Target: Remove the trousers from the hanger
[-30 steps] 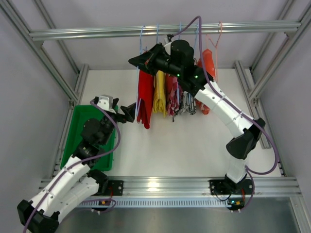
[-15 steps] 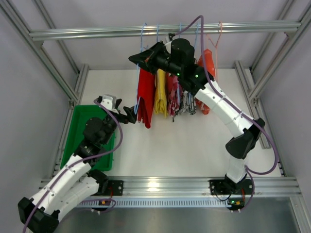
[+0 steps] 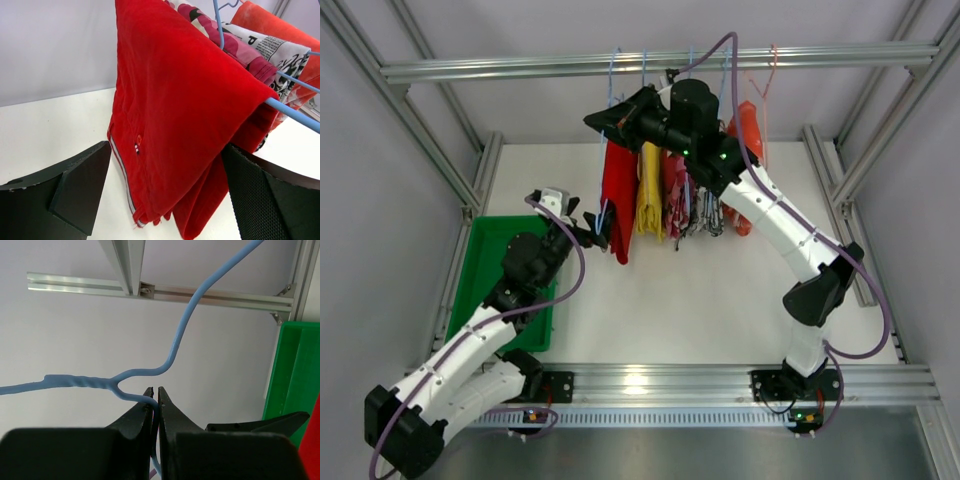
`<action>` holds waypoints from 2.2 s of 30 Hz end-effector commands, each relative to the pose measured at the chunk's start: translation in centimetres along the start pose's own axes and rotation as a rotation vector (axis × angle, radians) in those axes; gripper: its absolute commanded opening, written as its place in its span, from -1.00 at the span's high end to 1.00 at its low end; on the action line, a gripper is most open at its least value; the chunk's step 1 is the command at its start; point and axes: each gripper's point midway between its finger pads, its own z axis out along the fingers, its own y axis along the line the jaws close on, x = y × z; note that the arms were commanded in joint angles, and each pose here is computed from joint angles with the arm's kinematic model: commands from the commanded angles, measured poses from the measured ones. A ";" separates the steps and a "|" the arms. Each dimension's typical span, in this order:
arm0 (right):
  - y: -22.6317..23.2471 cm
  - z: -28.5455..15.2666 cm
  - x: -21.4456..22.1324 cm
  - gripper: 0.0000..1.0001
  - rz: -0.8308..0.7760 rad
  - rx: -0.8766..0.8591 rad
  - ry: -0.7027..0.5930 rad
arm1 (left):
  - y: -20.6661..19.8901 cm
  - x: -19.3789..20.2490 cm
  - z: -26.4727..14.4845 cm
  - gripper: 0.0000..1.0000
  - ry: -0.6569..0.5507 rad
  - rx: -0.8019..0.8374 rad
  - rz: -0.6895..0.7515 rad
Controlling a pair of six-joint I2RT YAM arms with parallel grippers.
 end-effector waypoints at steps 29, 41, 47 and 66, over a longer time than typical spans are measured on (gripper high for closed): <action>11.4 -4.6 -0.4 1.00 -0.052 -0.316 -0.030 | -0.5 -6.1 0.5 -0.75 -0.172 0.003 -0.001; 11.8 -5.1 -1.2 1.00 -0.064 -0.322 -0.047 | -0.2 -6.0 -0.1 -0.75 -0.154 -0.009 0.021; 11.8 -5.1 -1.2 1.00 -0.063 -0.325 -0.047 | 0.1 -5.7 -0.4 -0.78 -0.143 -0.016 0.039; 12.6 -5.4 0.3 1.00 -0.034 -0.339 0.001 | 0.0 -7.6 1.9 -0.72 -0.232 -0.028 0.077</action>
